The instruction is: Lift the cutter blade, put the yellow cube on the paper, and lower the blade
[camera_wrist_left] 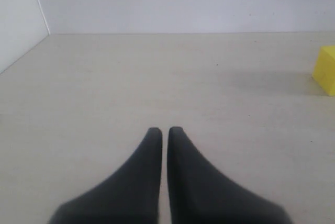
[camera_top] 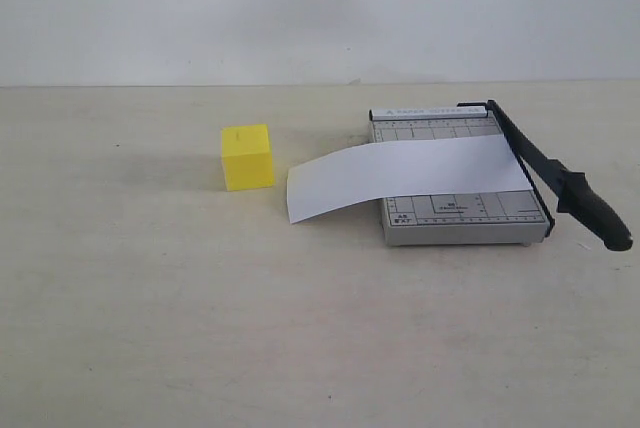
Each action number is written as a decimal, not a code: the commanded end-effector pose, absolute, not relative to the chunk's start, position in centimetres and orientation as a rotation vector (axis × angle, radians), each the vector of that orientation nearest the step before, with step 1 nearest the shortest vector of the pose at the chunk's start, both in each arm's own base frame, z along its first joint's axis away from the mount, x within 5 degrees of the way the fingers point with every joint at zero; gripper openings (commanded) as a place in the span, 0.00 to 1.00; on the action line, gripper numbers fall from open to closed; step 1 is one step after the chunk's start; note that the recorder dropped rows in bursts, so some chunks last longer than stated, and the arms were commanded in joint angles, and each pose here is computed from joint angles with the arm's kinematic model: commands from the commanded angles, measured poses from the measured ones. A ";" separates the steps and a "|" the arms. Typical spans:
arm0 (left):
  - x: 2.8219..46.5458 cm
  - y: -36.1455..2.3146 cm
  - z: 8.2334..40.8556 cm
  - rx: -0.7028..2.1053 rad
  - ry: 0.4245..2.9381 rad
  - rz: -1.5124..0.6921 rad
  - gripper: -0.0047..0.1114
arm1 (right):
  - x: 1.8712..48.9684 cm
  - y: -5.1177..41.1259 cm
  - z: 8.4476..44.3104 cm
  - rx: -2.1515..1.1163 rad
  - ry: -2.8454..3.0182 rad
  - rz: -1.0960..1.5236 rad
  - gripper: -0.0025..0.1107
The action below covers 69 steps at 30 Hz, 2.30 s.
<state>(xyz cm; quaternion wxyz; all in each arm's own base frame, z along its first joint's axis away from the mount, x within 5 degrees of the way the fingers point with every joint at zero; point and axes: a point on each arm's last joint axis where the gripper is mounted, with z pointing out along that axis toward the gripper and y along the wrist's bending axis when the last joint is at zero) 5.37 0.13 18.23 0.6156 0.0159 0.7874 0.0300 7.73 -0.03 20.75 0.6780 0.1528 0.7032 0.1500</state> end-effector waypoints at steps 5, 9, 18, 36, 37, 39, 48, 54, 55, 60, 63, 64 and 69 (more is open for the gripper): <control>5.4 0.1 18.5 0.026 1.797 0.066 0.08 | 11.7 0.1 17.0 0.279 1.987 0.166 0.14; 5.4 0.1 18.5 0.026 1.797 0.066 0.08 | 14.5 1.1 19.6 -0.047 1.832 0.078 0.14; 5.4 0.1 18.5 0.026 1.797 0.066 0.08 | 17.9 2.1 23.7 -0.410 1.786 -0.079 0.14; 5.4 0.1 18.5 0.026 1.797 0.066 0.08 | 20.1 2.6 20.3 -0.322 1.895 0.063 0.50; 5.4 0.1 18.5 0.026 1.797 0.066 0.08 | 20.4 2.7 19.9 -0.331 1.893 0.068 0.50; 5.4 0.1 18.5 0.026 1.797 0.066 0.08 | 20.8 2.7 19.2 -0.316 1.918 0.076 0.50; 5.4 0.1 18.5 0.026 1.797 0.066 0.08 | 21.5 2.5 16.8 -0.335 2.026 0.042 0.50; 5.4 0.1 18.5 0.026 1.797 0.066 0.08 | 21.8 2.1 15.5 -0.220 2.106 0.047 0.50; 5.4 0.1 18.5 0.026 1.797 0.066 0.08 | 21.8 2.1 15.5 -0.220 2.108 0.047 0.50; 5.4 0.1 18.5 0.026 1.797 0.066 0.08 | 21.7 2.1 15.5 -0.210 2.115 0.048 0.49; 5.4 0.1 18.5 0.026 1.797 0.066 0.08 | 21.7 2.1 15.5 -0.211 2.118 0.047 0.41; 5.4 0.1 18.5 0.026 1.797 0.066 0.08 | 21.7 2.0 15.4 -0.211 2.122 0.047 0.36; 5.4 0.1 18.5 0.026 1.797 0.066 0.08 | 21.5 2.0 15.1 -0.213 2.159 0.043 0.06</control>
